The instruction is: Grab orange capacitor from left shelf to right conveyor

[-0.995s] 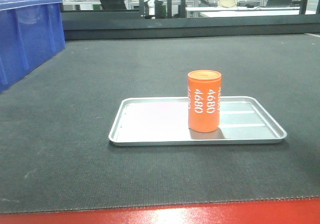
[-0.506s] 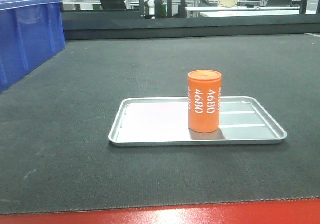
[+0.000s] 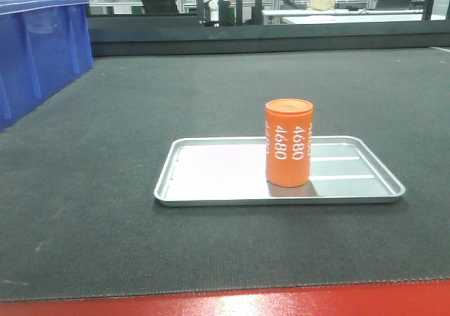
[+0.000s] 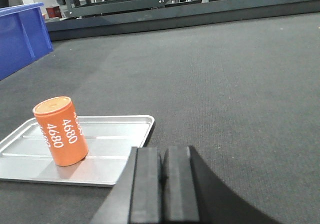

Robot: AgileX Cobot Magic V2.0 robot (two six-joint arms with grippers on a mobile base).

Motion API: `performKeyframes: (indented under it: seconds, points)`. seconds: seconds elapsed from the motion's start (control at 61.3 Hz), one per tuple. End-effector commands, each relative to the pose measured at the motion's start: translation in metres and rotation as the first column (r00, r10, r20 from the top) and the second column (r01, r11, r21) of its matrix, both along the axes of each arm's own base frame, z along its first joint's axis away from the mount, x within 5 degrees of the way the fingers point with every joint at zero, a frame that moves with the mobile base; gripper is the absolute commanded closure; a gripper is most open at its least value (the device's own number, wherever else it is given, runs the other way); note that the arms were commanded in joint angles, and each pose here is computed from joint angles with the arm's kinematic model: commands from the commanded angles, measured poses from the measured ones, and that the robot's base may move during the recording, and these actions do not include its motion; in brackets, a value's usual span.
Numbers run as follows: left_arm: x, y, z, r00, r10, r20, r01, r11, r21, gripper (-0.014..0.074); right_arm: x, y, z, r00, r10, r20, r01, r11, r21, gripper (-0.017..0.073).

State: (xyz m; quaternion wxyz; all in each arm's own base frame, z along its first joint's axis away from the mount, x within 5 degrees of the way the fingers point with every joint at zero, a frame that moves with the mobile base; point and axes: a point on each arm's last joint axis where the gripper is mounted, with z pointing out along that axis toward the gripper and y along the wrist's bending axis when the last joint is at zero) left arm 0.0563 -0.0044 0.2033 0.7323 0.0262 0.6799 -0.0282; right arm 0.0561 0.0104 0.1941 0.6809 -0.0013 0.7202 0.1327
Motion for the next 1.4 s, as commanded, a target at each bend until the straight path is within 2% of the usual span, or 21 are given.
performKeyframes:
  seconds: [0.0,0.261,0.408,0.538,0.653,0.783,0.897,1.012,1.387]
  points:
    - [0.0,0.0,0.01,0.997,-0.002,0.081,0.003,1.0,-0.012,0.0699,-0.002,0.001,0.008,0.993,0.016,0.114,-0.014,1.0,-0.014,0.0508]
    - [0.0,0.0,0.01,0.997,-0.002,0.081,0.003,1.0,-0.012,0.0699,-0.002,0.0,0.007,0.995,0.002,0.099,0.002,0.999,-0.043,0.0508]
    - [0.0,0.0,0.01,0.997,-0.002,0.081,0.003,1.0,-0.012,0.0699,-0.001,-0.005,0.005,0.992,-0.091,0.084,0.095,0.995,-0.043,0.0508]
    - [0.0,0.0,0.01,0.997,-0.002,0.081,0.003,1.0,-0.012,0.0699,-0.001,-0.01,0.008,0.976,-0.187,0.112,0.192,0.981,-0.039,0.0508]
    - [0.0,0.0,0.01,0.997,-0.002,0.081,0.003,1.0,-0.012,0.0699,-0.001,-0.012,0.01,0.966,-0.22,0.137,0.231,0.97,-0.07,0.0508]
    - [0.0,0.0,0.01,0.997,-0.002,0.081,0.003,1.0,-0.012,0.0699,-0.001,-0.012,0.013,0.959,-0.223,0.178,0.244,0.964,-0.108,0.0508]
    - [0.0,0.0,0.01,0.997,-0.002,0.081,0.003,1.0,-0.012,0.0699,-0.002,-0.013,0.016,0.95,-0.227,0.216,0.256,0.96,-0.115,0.0508]
    - [0.0,0.0,0.01,0.997,-0.002,0.081,0.003,1.0,-0.012,0.0699,-0.002,-0.013,0.019,0.94,-0.234,0.249,0.264,0.96,-0.095,0.0508]
    - [0.0,0.0,0.01,0.997,-0.002,0.081,0.003,1.0,-0.012,0.0699,-0.002,-0.012,0.019,0.945,-0.216,0.245,0.245,0.965,-0.095,0.0508]
